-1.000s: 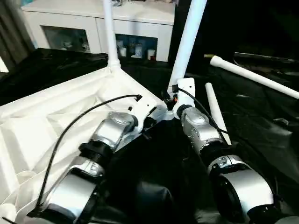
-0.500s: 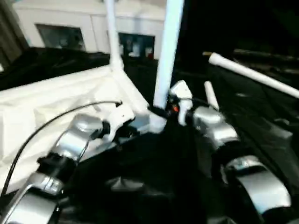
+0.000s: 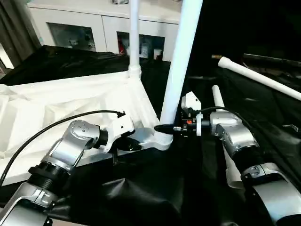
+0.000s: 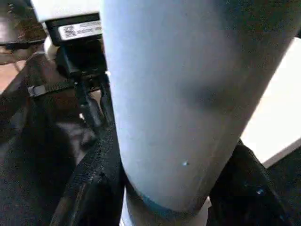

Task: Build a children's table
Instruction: Insert table leg to table base

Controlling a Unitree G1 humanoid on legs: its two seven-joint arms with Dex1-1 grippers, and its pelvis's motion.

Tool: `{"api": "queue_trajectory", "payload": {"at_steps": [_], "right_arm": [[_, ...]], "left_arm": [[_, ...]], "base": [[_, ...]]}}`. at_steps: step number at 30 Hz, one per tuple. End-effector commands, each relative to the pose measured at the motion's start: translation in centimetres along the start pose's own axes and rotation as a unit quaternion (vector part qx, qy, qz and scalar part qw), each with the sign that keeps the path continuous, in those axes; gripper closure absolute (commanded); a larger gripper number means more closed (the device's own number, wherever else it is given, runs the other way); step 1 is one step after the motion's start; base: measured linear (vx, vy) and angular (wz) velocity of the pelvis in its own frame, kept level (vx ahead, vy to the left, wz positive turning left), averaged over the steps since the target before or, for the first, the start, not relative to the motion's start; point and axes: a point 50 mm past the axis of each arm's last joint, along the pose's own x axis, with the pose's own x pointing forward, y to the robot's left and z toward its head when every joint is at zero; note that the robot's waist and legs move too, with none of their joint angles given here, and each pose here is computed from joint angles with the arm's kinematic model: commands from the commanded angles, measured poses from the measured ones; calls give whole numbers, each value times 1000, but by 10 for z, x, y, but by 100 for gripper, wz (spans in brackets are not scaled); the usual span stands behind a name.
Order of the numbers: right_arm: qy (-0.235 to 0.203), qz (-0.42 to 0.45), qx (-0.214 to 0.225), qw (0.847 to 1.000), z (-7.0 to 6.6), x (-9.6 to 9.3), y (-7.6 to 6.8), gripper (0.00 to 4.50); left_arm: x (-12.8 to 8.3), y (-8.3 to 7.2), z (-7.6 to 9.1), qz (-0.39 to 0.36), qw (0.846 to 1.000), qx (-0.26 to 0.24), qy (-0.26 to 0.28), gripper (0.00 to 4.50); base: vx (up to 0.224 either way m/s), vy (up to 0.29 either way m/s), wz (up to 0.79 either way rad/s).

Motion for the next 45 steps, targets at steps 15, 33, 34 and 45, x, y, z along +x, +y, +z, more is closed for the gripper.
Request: {"api": "queue_trajectory", "payload": {"at_steps": [15, 33, 34, 45], "right_arm": [[86, -231, 118, 962, -65, -7, -5, 263], [109, -461, 204, 857, -55, 56, -12, 263], [110, -462, 203, 856, -55, 58, -12, 263], [79, -459, 203, 861, -46, 61, -14, 263]], "left_arm": [[5, 26, 40, 93, 994, 24, -59, 450], [60, 44, 72, 219, 971, -89, -26, 450], [60, 45, 71, 222, 971, -91, -25, 450], [57, 49, 69, 230, 968, -98, -21, 450]], "base": [[0, 0, 0], [0, 0, 0], [0, 0, 0], [0, 0, 0]]}}
